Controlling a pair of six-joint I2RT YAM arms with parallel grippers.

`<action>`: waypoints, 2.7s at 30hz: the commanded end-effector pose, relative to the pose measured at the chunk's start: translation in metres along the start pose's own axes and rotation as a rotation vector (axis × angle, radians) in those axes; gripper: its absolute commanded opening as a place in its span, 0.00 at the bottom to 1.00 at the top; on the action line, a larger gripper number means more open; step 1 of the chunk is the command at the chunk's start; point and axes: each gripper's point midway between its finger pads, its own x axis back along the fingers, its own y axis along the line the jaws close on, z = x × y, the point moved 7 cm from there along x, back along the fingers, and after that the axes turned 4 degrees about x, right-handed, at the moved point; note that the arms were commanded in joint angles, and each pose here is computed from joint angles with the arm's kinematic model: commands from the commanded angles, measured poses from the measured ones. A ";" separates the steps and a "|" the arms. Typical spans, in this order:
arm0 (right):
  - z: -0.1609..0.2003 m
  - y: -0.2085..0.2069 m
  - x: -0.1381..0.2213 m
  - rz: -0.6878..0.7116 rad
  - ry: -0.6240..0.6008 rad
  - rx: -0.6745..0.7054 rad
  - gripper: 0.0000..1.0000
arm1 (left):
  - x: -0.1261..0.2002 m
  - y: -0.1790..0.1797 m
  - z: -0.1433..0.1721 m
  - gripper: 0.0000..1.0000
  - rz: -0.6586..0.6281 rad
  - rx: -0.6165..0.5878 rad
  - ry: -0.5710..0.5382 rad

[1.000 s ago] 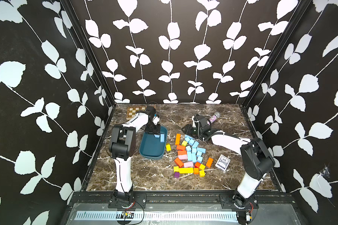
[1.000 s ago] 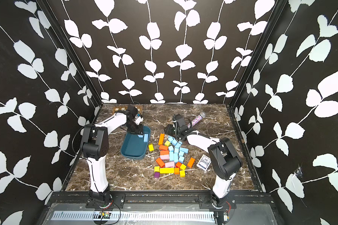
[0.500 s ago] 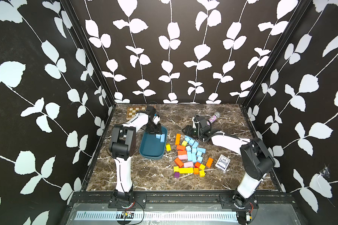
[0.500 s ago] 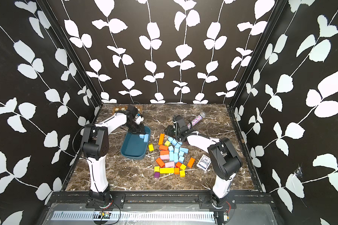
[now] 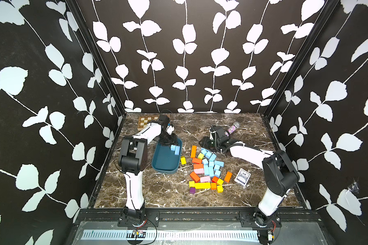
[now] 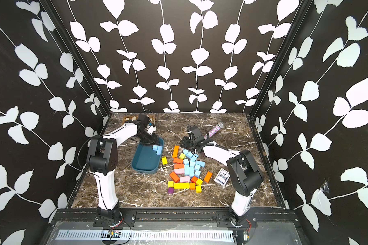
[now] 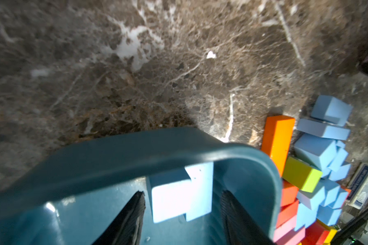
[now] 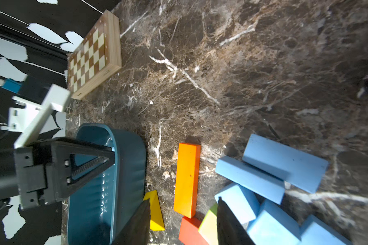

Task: Pick out the blue building blocks
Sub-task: Place the building block in the storage box, then pick up the building block from the center of the board.

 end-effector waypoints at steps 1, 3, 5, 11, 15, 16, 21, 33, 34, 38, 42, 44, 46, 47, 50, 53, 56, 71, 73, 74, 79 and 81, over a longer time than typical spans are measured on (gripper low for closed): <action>-0.004 0.004 0.023 0.078 0.005 0.018 0.49 | 0.044 -0.018 -0.007 0.63 -0.001 -0.103 -0.102; -0.006 -0.001 0.030 0.119 0.019 0.007 0.49 | 0.053 -0.024 -0.010 0.63 -0.001 -0.175 -0.131; -0.008 -0.006 0.036 0.145 0.035 0.000 0.49 | 0.059 -0.032 -0.013 0.63 0.009 -0.252 -0.164; -0.018 -0.025 0.050 0.172 0.052 -0.032 0.48 | 0.059 -0.074 -0.009 0.63 0.013 -0.655 -0.189; -0.020 -0.044 0.050 0.174 0.059 -0.053 0.48 | 0.044 -0.102 -0.002 0.63 0.048 -0.808 -0.139; -0.022 -0.050 0.050 0.173 0.053 -0.069 0.48 | 0.042 -0.107 -0.002 0.63 0.049 -0.818 -0.122; -0.033 -0.067 0.072 0.140 -0.072 -0.186 0.48 | 0.020 -0.132 0.010 0.61 0.100 -0.806 -0.011; -0.011 -0.090 0.096 0.163 -0.090 -0.241 0.48 | -0.039 -0.176 0.026 0.61 0.116 -0.919 0.007; -0.010 -0.090 0.099 0.167 -0.097 -0.246 0.48 | -0.041 -0.177 0.025 0.61 0.113 -0.915 0.005; -0.015 -0.086 0.109 0.171 -0.129 -0.240 0.48 | -0.051 -0.176 0.024 0.62 0.109 -0.893 0.031; -0.017 -0.085 0.111 0.172 -0.143 -0.240 0.47 | -0.060 -0.172 0.022 0.61 0.088 -0.915 0.020; -0.017 -0.084 0.112 0.167 -0.139 -0.243 0.47 | -0.062 -0.172 0.024 0.61 0.096 -0.909 0.038; -0.017 -0.084 0.113 0.169 -0.143 -0.245 0.47 | -0.065 -0.171 0.027 0.60 0.106 -0.896 0.058; -0.016 -0.085 0.112 0.173 -0.143 -0.247 0.48 | -0.066 -0.171 0.029 0.60 0.109 -0.889 0.067; -0.014 -0.086 0.112 0.171 -0.146 -0.254 0.47 | -0.068 -0.170 0.032 0.60 0.109 -0.869 0.080; -0.012 -0.088 0.112 0.171 -0.142 -0.259 0.47 | -0.071 -0.170 0.033 0.60 0.116 -0.849 0.078; -0.011 -0.088 0.112 0.167 -0.145 -0.263 0.47 | -0.075 -0.171 0.033 0.60 0.117 -0.843 0.079; -0.006 -0.091 0.115 0.171 -0.154 -0.269 0.46 | -0.092 -0.172 0.033 0.50 0.090 -0.814 0.084; -0.005 -0.092 0.115 0.170 -0.152 -0.269 0.46 | -0.092 -0.173 0.030 0.45 0.077 -0.816 0.074; -0.004 -0.092 0.116 0.169 -0.152 -0.269 0.46 | -0.091 -0.174 0.027 0.42 0.072 -0.819 0.066; -0.003 -0.092 0.118 0.172 -0.152 -0.260 0.46 | -0.083 -0.181 0.020 0.31 0.079 -0.820 0.033; -0.003 -0.091 0.119 0.174 -0.144 -0.256 0.46 | -0.075 -0.185 0.019 0.27 0.088 -0.816 0.022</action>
